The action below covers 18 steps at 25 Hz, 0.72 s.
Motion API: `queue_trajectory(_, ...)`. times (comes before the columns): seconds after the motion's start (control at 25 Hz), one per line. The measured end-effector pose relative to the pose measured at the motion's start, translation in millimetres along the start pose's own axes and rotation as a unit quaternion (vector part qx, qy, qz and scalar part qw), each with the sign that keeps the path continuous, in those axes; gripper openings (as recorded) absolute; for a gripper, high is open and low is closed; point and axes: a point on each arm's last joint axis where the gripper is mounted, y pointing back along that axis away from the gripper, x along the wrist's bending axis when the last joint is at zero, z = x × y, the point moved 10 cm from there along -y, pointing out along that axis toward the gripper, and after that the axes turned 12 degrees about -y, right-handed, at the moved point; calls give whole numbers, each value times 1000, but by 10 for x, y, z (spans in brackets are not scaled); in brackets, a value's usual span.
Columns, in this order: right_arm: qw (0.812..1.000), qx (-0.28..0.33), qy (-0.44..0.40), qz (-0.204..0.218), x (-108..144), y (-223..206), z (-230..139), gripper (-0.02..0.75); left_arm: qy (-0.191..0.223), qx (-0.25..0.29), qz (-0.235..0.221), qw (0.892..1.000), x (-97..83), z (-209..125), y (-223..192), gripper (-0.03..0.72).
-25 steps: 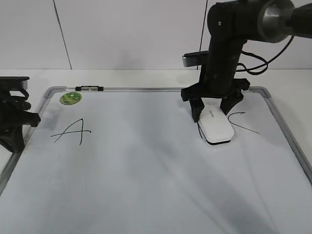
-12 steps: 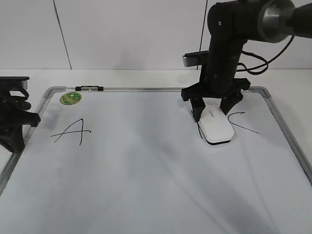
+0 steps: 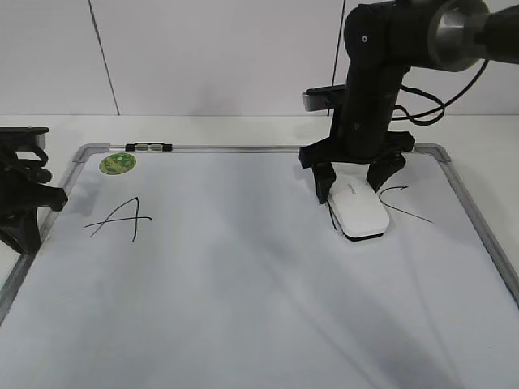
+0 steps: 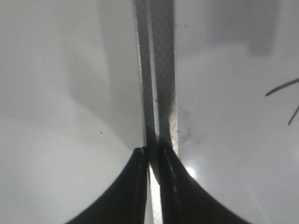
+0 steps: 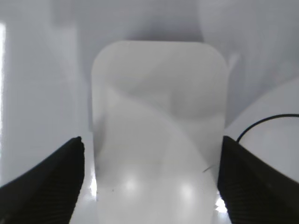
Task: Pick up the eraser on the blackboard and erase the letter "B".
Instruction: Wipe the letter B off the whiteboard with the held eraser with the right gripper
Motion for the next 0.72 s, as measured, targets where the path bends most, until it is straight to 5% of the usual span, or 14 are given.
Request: queue_trajectory(0.72,1000,-3,-9,-13,-48,-17,14,596,0,1,-1,1000,-3,-3,0,47)
